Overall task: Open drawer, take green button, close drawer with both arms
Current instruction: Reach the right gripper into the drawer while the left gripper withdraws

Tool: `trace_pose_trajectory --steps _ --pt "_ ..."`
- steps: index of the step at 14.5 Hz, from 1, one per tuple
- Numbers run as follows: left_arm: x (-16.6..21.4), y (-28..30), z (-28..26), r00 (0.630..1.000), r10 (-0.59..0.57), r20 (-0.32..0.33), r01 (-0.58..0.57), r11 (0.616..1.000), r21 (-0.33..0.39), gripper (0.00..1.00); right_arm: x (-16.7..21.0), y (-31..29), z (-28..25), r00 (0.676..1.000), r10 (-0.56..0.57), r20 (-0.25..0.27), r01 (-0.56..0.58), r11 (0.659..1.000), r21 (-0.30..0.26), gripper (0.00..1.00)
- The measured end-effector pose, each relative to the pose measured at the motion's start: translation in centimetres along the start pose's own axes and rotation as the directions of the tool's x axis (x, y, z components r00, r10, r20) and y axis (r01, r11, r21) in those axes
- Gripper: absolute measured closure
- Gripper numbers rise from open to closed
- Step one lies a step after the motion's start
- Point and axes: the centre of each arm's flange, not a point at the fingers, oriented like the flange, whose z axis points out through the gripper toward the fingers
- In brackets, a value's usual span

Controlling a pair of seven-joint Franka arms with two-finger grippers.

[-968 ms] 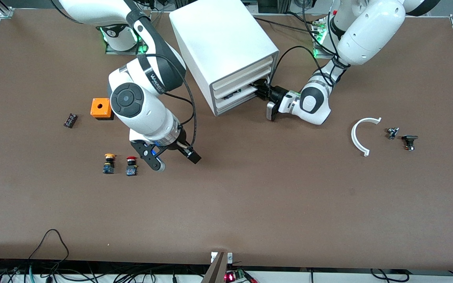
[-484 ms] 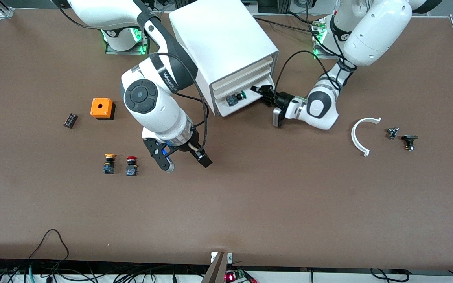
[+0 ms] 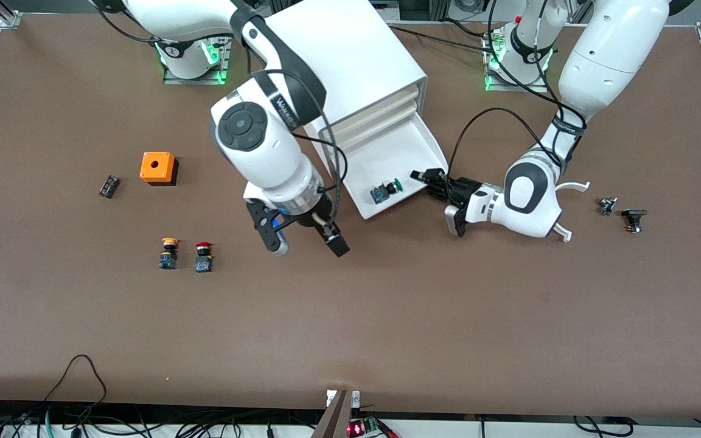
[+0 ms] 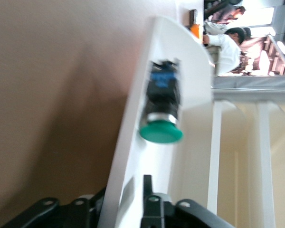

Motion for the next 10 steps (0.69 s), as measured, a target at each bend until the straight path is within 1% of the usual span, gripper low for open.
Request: trace_pose_trajectory --steps 1,2,4,6,7,8,10 --pt "0.1 -0.1 -0.2 1.0 -0.002 -0.004 0.002 1.0 0.006 0.61 -1.3 0.2 0.4 1.0 0.01 0.005 -0.01 1.0 -0.004 0.0" --pt "0.2 -0.1 -0.4 1.0 -0.006 -0.008 0.006 1.0 0.009 0.5 -2.7 0.4 0.7 1.0 0.019 0.009 -0.019 1.0 -0.009 0.0" --pt "0.4 0.3 -1.0 0.999 -0.038 -0.002 0.038 0.999 0.019 0.32 -4.8 0.9 1.7 0.999 0.039 0.014 -0.039 0.999 -0.023 0.0" --pt "0.9 2.2 -2.6 0.995 -0.079 0.054 0.076 0.995 0.07 0.14 -6.7 1.6 3.4 0.999 0.052 0.012 -0.051 0.998 -0.047 0.0" --pt "1.3 3.7 -3.6 0.992 -0.096 0.083 0.087 0.991 0.104 0.03 -7.5 2.0 4.6 0.998 0.055 0.005 -0.054 0.997 -0.062 0.0" --pt "1.6 5.2 -4.7 0.988 -0.108 0.107 0.094 0.987 0.133 0.0 -8.2 2.5 5.9 0.998 0.058 -0.006 -0.058 0.995 -0.077 0.0" --pt "2.0 7.6 -7.1 0.982 -0.124 0.14 0.098 0.978 0.182 0.0 -9.4 3.5 8.7 0.998 0.055 -0.035 -0.059 0.992 -0.108 0.0"
